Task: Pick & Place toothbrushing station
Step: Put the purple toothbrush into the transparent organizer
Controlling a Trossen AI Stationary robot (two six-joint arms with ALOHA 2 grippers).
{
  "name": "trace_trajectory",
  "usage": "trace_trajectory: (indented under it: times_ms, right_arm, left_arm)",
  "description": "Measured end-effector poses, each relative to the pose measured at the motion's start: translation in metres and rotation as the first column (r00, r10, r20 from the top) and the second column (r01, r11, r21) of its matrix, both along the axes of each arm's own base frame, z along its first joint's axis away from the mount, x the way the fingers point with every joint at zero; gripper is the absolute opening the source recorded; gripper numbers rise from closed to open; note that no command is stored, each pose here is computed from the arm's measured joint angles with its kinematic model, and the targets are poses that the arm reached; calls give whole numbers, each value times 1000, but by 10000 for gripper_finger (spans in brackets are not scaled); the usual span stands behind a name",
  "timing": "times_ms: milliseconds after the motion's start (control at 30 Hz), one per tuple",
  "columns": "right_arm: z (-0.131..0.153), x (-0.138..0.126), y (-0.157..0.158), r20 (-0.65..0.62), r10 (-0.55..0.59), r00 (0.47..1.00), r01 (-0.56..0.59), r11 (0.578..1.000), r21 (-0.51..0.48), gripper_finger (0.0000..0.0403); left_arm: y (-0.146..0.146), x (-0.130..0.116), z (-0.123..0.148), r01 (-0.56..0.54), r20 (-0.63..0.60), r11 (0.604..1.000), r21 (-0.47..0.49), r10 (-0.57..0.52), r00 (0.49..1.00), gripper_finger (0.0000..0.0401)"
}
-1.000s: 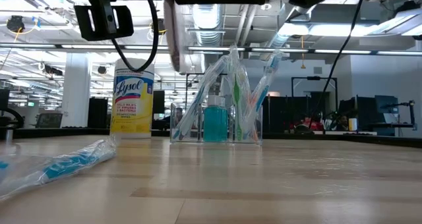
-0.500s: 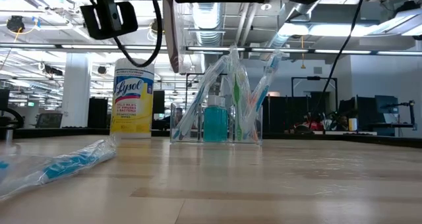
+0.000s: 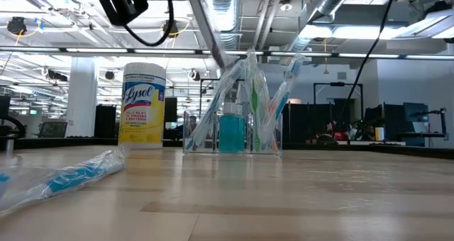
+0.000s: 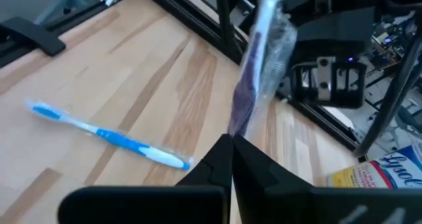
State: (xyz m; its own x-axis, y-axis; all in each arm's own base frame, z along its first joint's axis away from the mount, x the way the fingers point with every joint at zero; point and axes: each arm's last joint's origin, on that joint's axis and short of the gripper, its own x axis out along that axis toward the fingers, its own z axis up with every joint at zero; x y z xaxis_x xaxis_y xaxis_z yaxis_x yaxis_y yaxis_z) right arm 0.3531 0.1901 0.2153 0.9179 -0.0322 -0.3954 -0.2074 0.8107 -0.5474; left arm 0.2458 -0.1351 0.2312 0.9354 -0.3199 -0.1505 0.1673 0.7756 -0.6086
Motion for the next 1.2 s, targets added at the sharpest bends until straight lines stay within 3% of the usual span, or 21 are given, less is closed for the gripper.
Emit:
trace_trajectory:
  times_ms: [533,967,1200]
  right_arm:
    - [7,-1,0,25,-7,1000,7,1000,24,0]
    - [8,-1,1,29,13,999,-15,999,43,0]
    - [10,-3,5,46,28,999,-30,998,47,0]
  left_arm:
    - [6,-9,1,-13,47,994,108,7,999,66]
    - [6,-9,1,-14,59,988,151,5,998,192]
    - [8,-9,1,-57,64,985,162,47,997,198]
